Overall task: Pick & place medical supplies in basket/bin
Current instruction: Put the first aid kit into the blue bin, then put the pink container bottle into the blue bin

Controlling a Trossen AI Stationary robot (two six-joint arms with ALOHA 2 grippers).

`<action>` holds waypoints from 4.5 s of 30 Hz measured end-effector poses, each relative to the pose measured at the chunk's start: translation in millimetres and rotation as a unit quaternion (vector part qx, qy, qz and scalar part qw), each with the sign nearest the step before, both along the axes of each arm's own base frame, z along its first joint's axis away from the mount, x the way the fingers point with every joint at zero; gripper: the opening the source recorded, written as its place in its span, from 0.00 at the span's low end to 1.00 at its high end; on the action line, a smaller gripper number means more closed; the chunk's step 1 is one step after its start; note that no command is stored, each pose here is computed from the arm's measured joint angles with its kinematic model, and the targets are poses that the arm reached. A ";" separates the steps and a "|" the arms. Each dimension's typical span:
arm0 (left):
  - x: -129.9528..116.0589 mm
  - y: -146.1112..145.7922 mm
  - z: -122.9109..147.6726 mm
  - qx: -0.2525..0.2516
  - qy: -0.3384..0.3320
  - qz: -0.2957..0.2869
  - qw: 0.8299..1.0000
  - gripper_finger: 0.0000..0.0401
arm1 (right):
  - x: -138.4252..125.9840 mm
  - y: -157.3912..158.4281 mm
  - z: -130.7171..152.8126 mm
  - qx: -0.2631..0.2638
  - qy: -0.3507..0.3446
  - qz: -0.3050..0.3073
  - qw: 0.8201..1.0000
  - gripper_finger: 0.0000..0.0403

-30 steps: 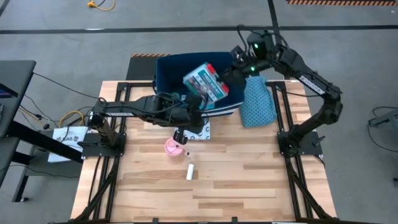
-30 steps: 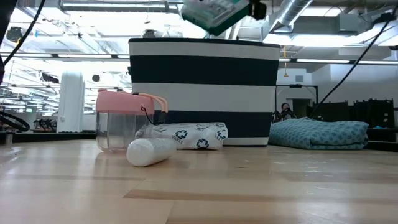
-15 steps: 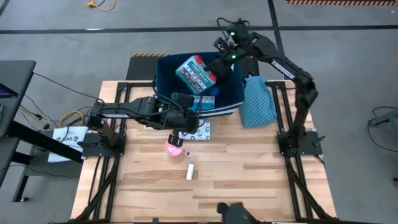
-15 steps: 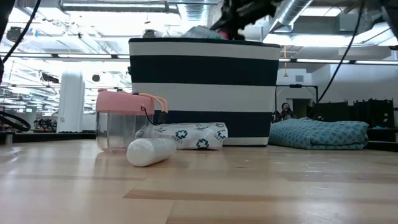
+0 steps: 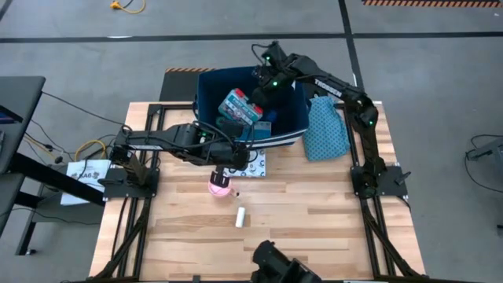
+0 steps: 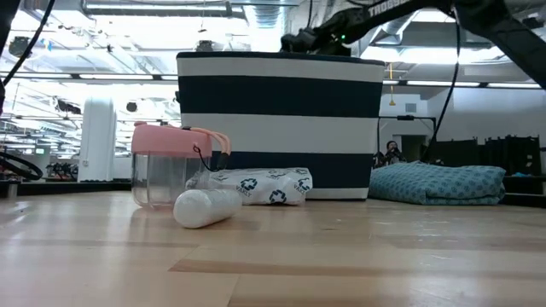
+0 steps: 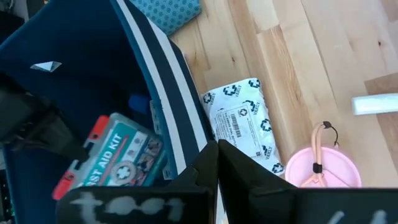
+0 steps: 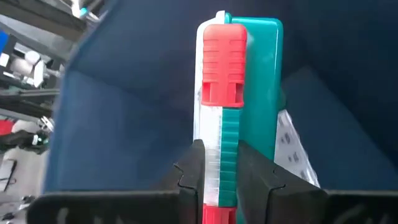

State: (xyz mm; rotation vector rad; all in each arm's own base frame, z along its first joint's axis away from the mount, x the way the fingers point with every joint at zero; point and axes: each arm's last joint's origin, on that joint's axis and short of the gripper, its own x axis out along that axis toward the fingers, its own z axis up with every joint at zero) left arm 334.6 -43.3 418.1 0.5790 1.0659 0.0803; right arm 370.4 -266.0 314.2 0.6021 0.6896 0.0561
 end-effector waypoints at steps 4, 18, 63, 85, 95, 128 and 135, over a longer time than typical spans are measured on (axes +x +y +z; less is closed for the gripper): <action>-0.1 -1.6 -0.1 0.000 0.000 -0.002 1.000 0.00 | 4.2 0.9 -10.9 -0.008 0.021 0.006 1.000 0.13; -0.2 -3.0 -0.3 -0.001 0.000 -0.004 1.000 0.00 | 12.7 8.1 -26.0 -0.034 0.063 0.013 0.997 0.13; -115.5 -9.0 46.5 -0.192 -0.259 0.054 0.945 0.00 | -131.7 151.3 207.2 -0.213 -0.099 -0.029 0.972 0.74; -187.8 -3.8 -120.2 -0.322 -0.468 -0.015 0.823 0.00 | -142.0 304.9 163.7 -0.231 0.073 -0.119 0.963 0.74; -212.8 2.1 -131.3 -0.332 -0.464 -0.039 0.821 0.00 | -94.0 384.1 65.1 -0.150 0.057 -0.192 0.968 0.74; -212.8 -1.6 -139.6 -0.357 -0.406 -0.078 0.838 0.00 | 30.4 406.1 -101.9 -0.193 0.058 -0.098 0.975 0.74; -212.9 -1.6 -139.8 -0.356 -0.406 -0.078 0.838 0.00 | 34.4 393.8 -101.9 -0.239 0.059 -0.070 0.967 0.74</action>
